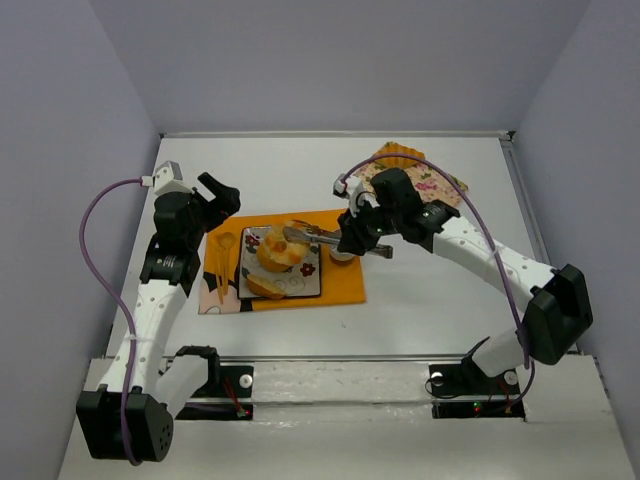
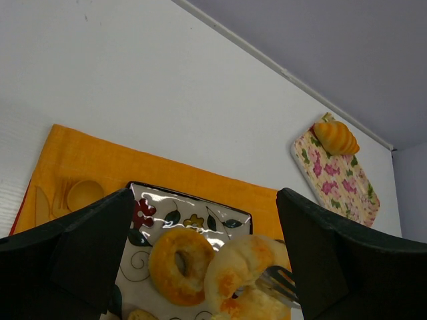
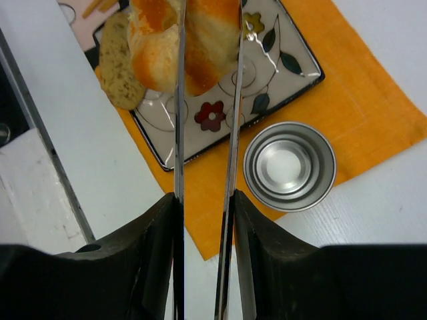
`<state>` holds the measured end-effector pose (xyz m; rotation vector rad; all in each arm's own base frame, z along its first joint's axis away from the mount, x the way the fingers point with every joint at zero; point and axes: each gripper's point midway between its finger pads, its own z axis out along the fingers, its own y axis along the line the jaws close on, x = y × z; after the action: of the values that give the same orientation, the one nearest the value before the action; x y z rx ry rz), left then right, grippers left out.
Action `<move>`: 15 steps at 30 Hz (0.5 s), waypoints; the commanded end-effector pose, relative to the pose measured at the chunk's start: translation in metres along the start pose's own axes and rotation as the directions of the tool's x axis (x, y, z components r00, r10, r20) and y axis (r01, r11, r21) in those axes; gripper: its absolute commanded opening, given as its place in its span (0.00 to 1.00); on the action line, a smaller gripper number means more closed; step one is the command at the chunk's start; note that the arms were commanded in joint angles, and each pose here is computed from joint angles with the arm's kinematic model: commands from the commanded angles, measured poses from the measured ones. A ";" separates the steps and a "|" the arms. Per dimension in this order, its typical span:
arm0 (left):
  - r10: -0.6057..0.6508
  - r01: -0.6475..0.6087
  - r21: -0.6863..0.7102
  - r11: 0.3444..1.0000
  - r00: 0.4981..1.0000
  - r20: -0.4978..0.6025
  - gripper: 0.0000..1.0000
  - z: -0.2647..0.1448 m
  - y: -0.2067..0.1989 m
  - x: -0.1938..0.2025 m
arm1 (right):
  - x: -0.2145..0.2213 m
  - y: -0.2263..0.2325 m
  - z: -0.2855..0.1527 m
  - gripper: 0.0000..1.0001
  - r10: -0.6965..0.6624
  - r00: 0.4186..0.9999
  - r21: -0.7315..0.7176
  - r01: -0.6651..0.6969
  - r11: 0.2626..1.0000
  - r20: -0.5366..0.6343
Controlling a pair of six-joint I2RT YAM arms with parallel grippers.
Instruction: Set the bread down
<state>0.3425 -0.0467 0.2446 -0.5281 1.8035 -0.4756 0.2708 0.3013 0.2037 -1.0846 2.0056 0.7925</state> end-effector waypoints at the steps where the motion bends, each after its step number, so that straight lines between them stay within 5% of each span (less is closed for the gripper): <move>1: 0.005 -0.006 0.030 1.000 0.999 0.045 0.99 -0.004 -0.008 -0.012 | 0.007 -0.006 0.007 0.34 -0.074 0.996 0.000 0.074 0.997 -0.042; 8: 0.003 -0.004 0.032 0.999 0.999 0.039 0.99 -0.001 -0.009 -0.012 | 0.037 0.010 0.013 0.44 -0.155 0.983 -0.109 0.145 0.984 -0.100; 15: 0.001 -0.003 0.033 0.999 0.999 0.044 0.99 -0.002 -0.009 -0.013 | 0.039 0.005 0.015 0.65 -0.177 0.978 -0.093 0.167 0.982 -0.111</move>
<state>0.3426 -0.0468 0.2447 -0.5271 1.8034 -0.4761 0.2531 0.2920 0.1528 -1.3281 2.0446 0.7483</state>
